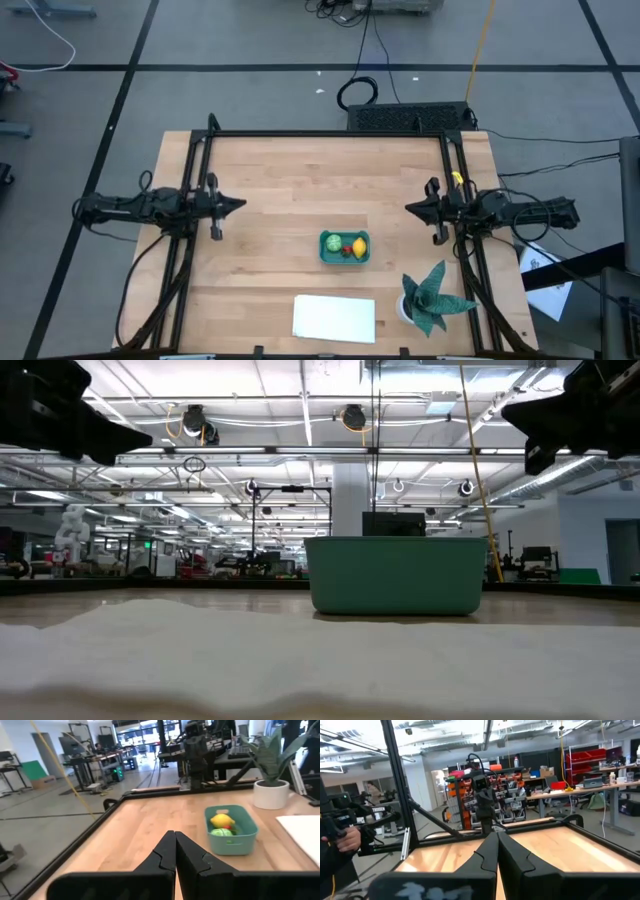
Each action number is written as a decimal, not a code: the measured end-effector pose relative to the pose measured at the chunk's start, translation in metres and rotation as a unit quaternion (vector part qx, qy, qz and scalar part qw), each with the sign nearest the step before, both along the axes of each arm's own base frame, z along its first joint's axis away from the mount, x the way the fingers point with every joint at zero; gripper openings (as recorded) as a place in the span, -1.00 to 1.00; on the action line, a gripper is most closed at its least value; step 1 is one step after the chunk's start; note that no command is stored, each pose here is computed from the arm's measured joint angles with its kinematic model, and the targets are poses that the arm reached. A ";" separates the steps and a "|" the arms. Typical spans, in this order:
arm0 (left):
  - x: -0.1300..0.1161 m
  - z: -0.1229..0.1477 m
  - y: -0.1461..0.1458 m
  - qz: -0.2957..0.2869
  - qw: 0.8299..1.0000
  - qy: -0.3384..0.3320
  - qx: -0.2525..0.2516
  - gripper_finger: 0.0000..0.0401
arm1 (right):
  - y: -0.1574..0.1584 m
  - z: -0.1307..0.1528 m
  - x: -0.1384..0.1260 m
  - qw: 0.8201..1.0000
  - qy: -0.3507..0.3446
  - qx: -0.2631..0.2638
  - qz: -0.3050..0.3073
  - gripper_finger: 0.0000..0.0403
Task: Pick and placing Produce into tupperware
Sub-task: Return to Home Position
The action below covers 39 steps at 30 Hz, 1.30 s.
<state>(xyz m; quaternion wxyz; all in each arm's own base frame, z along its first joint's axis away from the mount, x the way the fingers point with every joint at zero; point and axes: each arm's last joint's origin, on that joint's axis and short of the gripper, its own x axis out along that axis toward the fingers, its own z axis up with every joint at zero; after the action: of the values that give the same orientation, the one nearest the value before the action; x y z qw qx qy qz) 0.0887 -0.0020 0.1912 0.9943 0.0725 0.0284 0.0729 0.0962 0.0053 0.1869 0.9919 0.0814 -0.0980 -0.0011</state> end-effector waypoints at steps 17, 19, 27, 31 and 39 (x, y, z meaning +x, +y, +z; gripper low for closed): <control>0.000 -0.009 -0.002 -0.015 0.999 0.041 -0.017 -1.00 | 0.000 -0.013 0.003 0.998 0.065 -0.013 -0.005 -1.00; 0.001 -0.015 -0.002 -0.022 0.998 0.046 -0.020 -1.00 | 0.000 -0.014 0.003 0.997 0.073 -0.008 -0.004 -1.00; 0.005 -0.021 -0.004 -0.050 0.998 0.047 -0.010 -1.00 | 0.000 -0.015 0.004 0.997 0.080 -0.008 -0.002 -1.00; 0.006 -0.021 -0.005 -0.061 0.997 0.042 -0.010 -1.00 | 0.000 -0.016 0.004 0.997 0.081 -0.008 -0.001 -1.00; 0.009 -0.022 -0.007 -0.093 0.996 0.000 0.015 -1.00 | 0.000 -0.014 0.004 0.997 0.073 -0.015 -0.002 -1.00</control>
<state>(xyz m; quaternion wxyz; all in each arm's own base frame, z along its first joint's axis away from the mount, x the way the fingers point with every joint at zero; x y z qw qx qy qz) 0.0975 -0.0090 0.1688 0.9956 0.0893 0.0202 -0.0192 0.0999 0.0055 0.1731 0.9974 0.0661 -0.0257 -0.0077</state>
